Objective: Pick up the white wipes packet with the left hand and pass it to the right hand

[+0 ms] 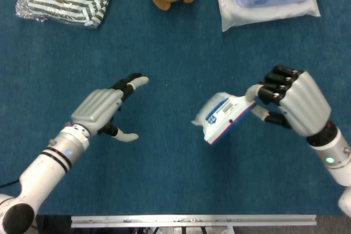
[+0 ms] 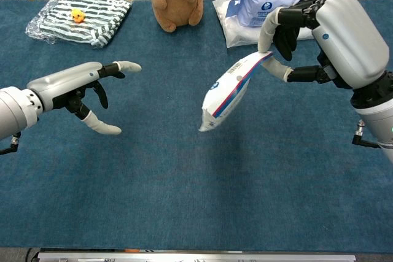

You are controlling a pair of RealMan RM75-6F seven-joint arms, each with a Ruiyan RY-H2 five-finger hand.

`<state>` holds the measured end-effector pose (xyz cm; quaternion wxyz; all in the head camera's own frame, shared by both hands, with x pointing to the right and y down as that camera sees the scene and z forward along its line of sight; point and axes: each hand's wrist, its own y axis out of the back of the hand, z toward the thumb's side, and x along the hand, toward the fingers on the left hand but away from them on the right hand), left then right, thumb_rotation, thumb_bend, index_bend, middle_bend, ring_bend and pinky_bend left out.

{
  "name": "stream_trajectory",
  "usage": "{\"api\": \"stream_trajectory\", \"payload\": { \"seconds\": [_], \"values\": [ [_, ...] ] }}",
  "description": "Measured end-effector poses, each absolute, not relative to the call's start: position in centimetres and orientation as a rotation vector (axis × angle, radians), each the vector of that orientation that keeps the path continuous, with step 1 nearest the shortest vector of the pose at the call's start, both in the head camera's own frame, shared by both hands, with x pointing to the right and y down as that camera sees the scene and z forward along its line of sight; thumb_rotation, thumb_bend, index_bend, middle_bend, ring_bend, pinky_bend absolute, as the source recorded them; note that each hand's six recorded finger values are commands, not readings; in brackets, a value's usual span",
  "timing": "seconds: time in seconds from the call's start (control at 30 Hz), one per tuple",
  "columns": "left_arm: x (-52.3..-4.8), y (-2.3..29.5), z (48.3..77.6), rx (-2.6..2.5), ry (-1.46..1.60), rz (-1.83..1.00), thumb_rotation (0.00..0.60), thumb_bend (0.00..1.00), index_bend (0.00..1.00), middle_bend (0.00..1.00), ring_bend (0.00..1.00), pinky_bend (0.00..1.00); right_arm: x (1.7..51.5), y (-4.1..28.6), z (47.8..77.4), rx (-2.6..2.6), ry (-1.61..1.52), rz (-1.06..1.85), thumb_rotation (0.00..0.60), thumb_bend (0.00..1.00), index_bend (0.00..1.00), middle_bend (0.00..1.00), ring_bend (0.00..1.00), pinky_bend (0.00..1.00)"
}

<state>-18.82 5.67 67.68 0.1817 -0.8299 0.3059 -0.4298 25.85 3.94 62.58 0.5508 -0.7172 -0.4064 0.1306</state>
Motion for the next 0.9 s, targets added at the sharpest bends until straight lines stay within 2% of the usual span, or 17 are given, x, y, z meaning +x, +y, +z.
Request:
{"api": "stream_trajectory", "payload": {
  "seconds": [0.53,0.9],
  "values": [
    [-28.0,5.0,66.6,-2.122,1.291,-1.255,0.600,0.10,0.10,0.00,0.08,0.38,32.7,3.5,60.6,-1.549,-1.042,0.435,0.600,0.37,0.86,0.83,0.72,0.64],
    [-33.6,5.4,66.5,-1.692,1.218,-1.410,0.600,0.10,0.11,0.00,0.08,0.37,37.2,4.4,58.1,-1.429,-1.093,0.512,0.600,0.37,0.86,0.83,0.72,0.64]
  ]
}}
